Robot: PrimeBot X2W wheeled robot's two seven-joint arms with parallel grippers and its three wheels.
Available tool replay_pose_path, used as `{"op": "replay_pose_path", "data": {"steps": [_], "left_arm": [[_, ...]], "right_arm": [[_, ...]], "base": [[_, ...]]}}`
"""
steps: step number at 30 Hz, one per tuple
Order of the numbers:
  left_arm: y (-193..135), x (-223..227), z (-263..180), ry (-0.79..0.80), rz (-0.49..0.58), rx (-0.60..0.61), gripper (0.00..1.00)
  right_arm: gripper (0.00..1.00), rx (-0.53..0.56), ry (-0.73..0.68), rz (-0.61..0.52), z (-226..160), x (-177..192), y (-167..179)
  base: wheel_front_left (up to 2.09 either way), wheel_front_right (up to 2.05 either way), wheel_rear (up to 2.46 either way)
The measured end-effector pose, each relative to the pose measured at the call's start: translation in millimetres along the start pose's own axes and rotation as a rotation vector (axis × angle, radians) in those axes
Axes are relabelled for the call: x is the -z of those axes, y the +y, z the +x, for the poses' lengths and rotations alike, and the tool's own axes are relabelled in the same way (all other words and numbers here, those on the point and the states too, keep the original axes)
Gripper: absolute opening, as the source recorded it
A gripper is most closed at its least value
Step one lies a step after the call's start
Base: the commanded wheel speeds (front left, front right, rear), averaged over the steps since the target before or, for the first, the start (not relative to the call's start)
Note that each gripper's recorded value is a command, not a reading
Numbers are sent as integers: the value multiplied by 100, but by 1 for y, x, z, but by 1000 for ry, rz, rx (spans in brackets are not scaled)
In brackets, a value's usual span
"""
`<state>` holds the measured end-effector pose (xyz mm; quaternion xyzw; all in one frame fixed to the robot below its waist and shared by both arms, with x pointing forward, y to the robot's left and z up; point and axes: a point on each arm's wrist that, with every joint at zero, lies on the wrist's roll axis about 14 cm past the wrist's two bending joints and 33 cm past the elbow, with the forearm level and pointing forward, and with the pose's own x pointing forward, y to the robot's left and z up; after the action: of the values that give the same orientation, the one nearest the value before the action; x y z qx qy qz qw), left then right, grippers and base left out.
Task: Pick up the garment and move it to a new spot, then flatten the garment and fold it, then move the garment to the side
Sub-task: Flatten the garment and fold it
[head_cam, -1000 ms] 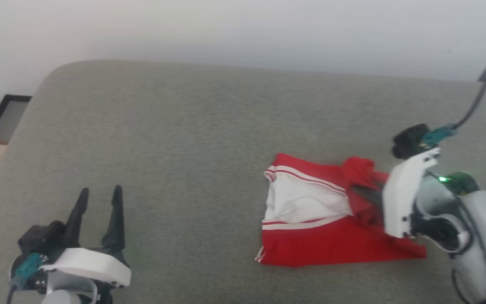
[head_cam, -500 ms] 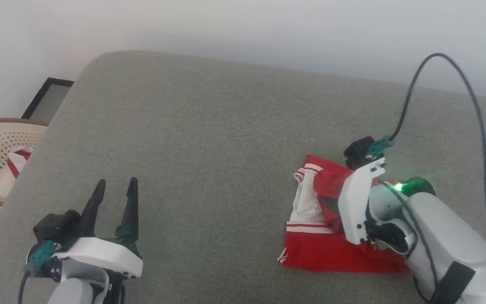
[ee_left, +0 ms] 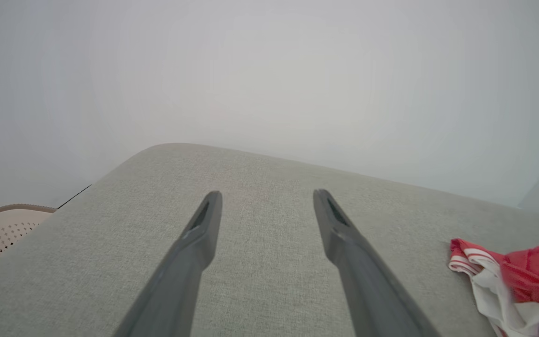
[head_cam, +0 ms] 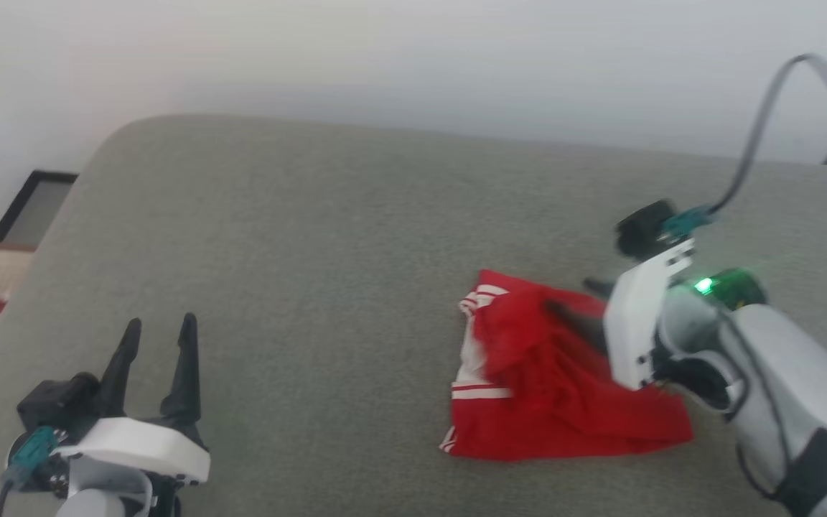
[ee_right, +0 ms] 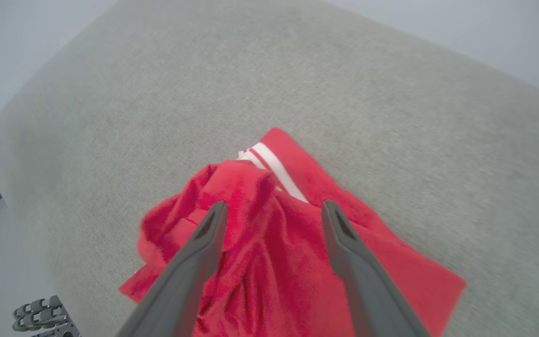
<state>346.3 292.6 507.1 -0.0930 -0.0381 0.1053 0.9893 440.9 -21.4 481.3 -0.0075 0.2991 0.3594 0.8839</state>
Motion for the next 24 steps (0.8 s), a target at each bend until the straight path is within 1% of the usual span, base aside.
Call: {"op": "replay_pose_path", "data": {"steps": [4, 11, 18, 24], "left_arm": [[-7, -2, 2, -7, 1, 25, 100], [-24, 0, 4, -5, 6, 84, 100], [-38, -1, 5, -11, 12, 130, 100], [-41, 1, 4, -4, 20, 144, 100]], "right_arm": [[100, 81, -136, -5, -29, -21, -27], [100, 234, -315, 34, -83, -20, -70], [100, 399, -468, 33, -138, -5, -104], [100, 502, -566, 37, -172, 16, -116]], "base": [[0, 0, 0], [0, 0, 0], [0, 0, 0], [0, 0, 0]]}}
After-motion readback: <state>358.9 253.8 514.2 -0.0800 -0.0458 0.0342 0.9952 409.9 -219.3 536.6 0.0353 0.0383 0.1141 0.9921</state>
